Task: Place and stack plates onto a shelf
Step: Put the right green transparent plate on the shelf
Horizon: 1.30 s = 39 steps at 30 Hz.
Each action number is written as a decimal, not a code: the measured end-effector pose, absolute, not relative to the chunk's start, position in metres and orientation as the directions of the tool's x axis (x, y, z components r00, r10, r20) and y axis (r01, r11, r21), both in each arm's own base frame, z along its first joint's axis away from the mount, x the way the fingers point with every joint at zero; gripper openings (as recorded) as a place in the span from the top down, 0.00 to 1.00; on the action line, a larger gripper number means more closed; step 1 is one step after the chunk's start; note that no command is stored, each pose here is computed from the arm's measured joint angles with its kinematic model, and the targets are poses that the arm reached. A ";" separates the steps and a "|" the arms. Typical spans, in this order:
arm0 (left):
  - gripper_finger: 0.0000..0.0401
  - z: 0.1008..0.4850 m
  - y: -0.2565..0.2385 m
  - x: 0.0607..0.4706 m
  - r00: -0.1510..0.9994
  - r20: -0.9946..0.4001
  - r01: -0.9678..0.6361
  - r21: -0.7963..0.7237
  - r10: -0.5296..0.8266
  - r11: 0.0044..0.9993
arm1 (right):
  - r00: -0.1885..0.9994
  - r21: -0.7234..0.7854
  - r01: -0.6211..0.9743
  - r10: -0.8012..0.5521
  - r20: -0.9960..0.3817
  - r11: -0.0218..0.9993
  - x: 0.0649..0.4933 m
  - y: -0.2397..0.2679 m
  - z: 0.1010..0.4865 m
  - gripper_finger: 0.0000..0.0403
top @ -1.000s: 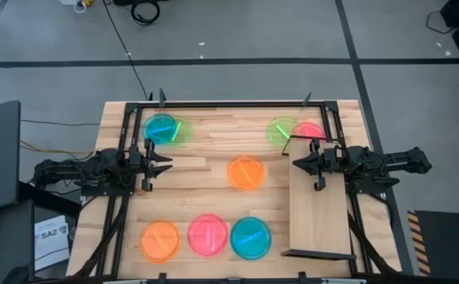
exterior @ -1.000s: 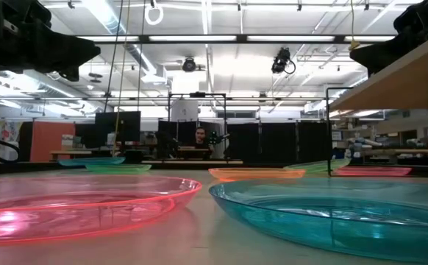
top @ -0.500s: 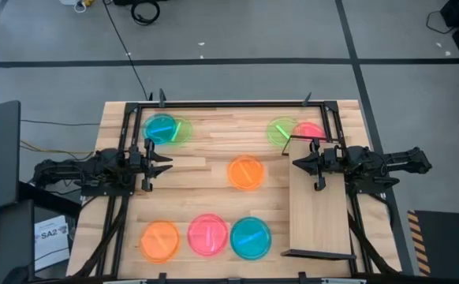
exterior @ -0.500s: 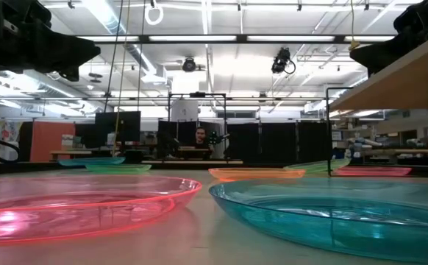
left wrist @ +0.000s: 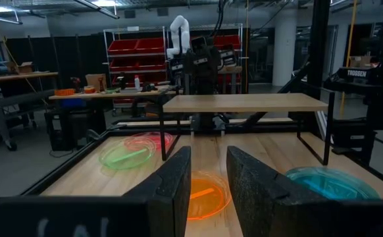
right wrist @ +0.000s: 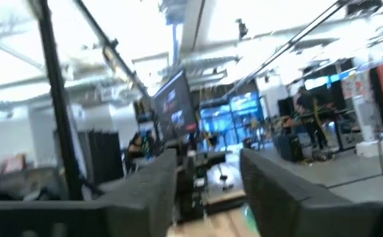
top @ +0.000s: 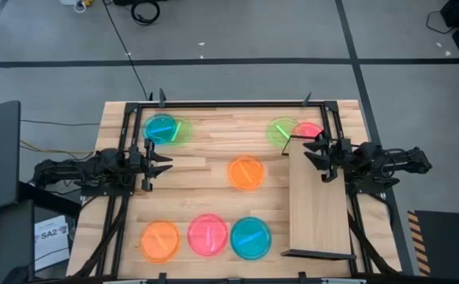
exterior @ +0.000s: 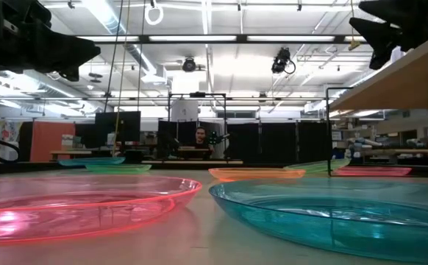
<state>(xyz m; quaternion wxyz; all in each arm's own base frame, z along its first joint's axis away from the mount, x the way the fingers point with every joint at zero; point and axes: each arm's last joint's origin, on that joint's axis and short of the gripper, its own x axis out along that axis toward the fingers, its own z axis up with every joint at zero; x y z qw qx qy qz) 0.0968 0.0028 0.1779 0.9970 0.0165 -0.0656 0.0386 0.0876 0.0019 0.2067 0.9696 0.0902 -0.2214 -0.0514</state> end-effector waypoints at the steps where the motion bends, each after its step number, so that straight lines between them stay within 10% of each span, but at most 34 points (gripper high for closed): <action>1: 0.74 0.178 0.003 0.097 0.988 0.132 -0.079 0.028 0.075 0.996 | 0.892 0.203 0.068 -0.151 0.426 0.977 0.087 0.001 0.209 0.50; 12: 0.74 0.178 0.003 0.097 0.988 0.132 -0.079 0.028 0.075 0.996 | 0.865 0.225 0.325 -0.385 0.322 0.918 0.064 -0.007 0.283 0.29; 19: 0.74 0.178 0.003 0.097 0.988 0.132 -0.079 0.028 0.075 0.996 | 0.621 0.364 0.680 -0.764 0.176 0.637 0.035 -0.020 0.343 0.31; 39: 0.74 0.178 0.003 0.097 0.988 0.132 -0.079 0.028 0.075 0.996 | 0.572 0.392 0.747 -0.820 0.032 0.537 0.010 -0.025 0.383 0.31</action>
